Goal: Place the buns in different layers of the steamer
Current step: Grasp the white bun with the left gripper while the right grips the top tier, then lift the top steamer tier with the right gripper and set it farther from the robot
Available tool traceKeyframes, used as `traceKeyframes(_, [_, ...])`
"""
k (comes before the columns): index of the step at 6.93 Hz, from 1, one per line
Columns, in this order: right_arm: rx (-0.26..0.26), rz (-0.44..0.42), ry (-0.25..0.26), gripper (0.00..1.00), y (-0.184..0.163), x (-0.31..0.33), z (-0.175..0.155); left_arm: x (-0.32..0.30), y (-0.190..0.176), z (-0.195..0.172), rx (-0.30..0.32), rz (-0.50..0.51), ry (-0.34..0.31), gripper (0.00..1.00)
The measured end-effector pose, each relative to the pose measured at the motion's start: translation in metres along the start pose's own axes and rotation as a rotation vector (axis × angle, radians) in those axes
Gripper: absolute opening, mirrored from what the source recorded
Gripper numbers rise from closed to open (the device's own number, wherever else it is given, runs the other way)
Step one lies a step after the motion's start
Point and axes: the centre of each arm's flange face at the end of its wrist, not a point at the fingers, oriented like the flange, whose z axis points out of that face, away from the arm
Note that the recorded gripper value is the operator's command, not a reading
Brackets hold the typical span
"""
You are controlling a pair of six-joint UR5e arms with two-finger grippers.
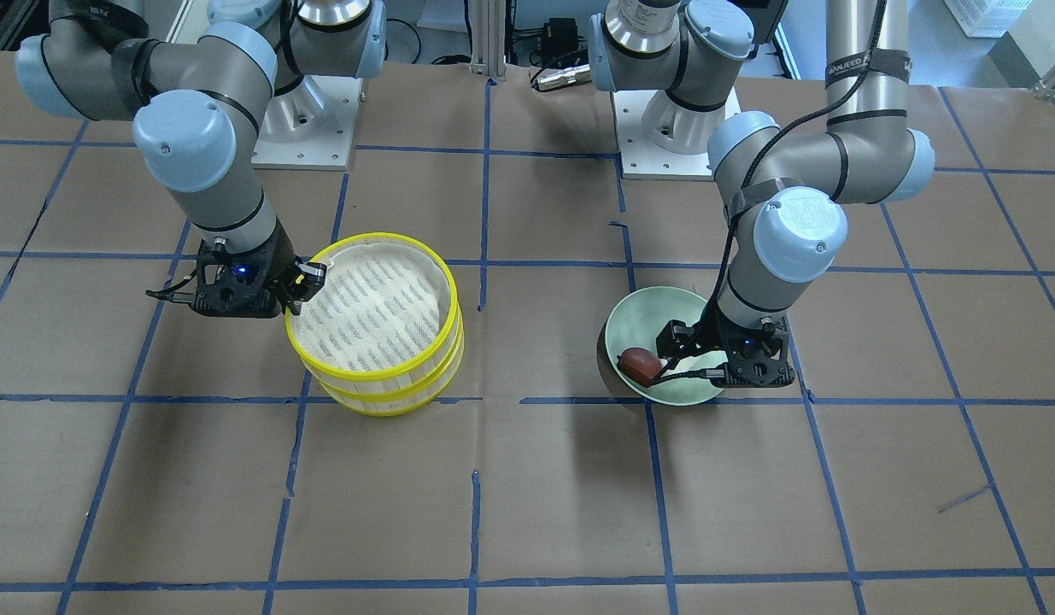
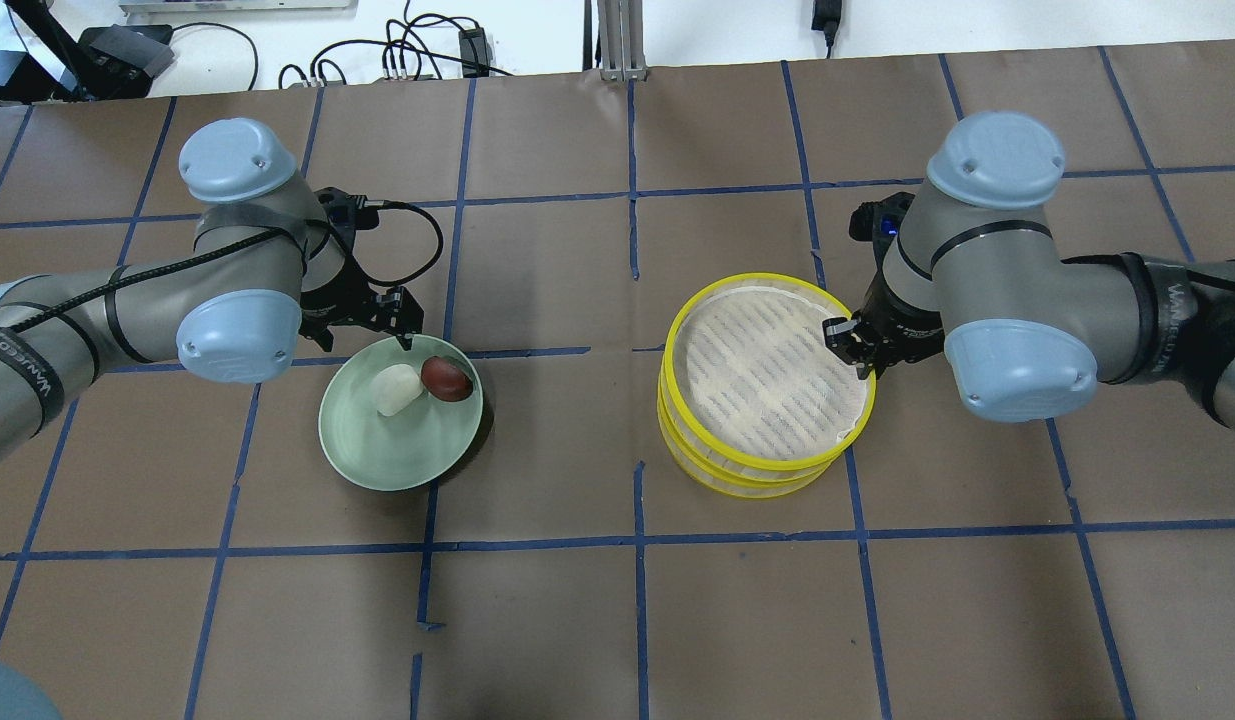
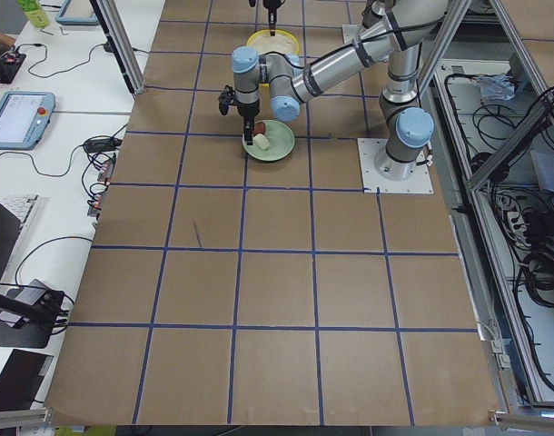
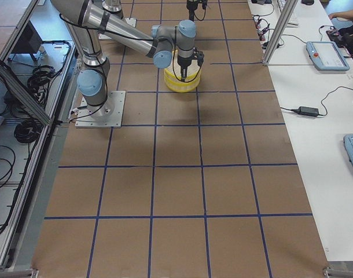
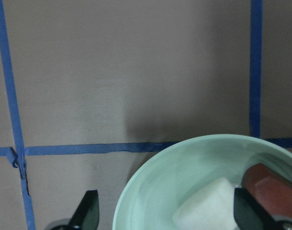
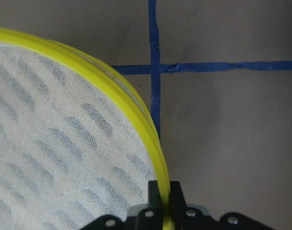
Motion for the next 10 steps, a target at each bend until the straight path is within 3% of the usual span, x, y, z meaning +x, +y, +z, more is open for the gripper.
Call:
traceKeyframes(1, [0.002,-0.004,-0.008,0.09,0.000,-0.003,-0.001,0.006,0.006,0.001,-0.020,-0.012,0.012,0.98])
traceKeyframes(2, [0.008,-0.007,-0.012,0.09,-0.001,-0.004,-0.004,0.008,0.012,0.008,-0.046,-0.011,0.015,0.86])
traceKeyframes(4, [0.021,-0.013,-0.005,0.08,-0.017,0.005,-0.025,0.008,0.021,0.020,-0.075,-0.004,0.015,0.25])
traceKeyframes(5, [-0.002,-0.012,0.005,0.08,-0.027,0.021,-0.041,0.007,0.022,0.023,-0.082,-0.003,0.014,0.04])
traceKeyframes(7, [-0.026,-0.045,0.012,0.08,-0.044,0.097,-0.061,0.007,0.022,0.030,-0.094,-0.006,0.013,0.00])
traceKeyframes(10, [-0.034,-0.149,0.023,0.08,-0.054,0.177,-0.056,0.006,0.018,0.017,-0.060,-0.011,0.011,0.00])
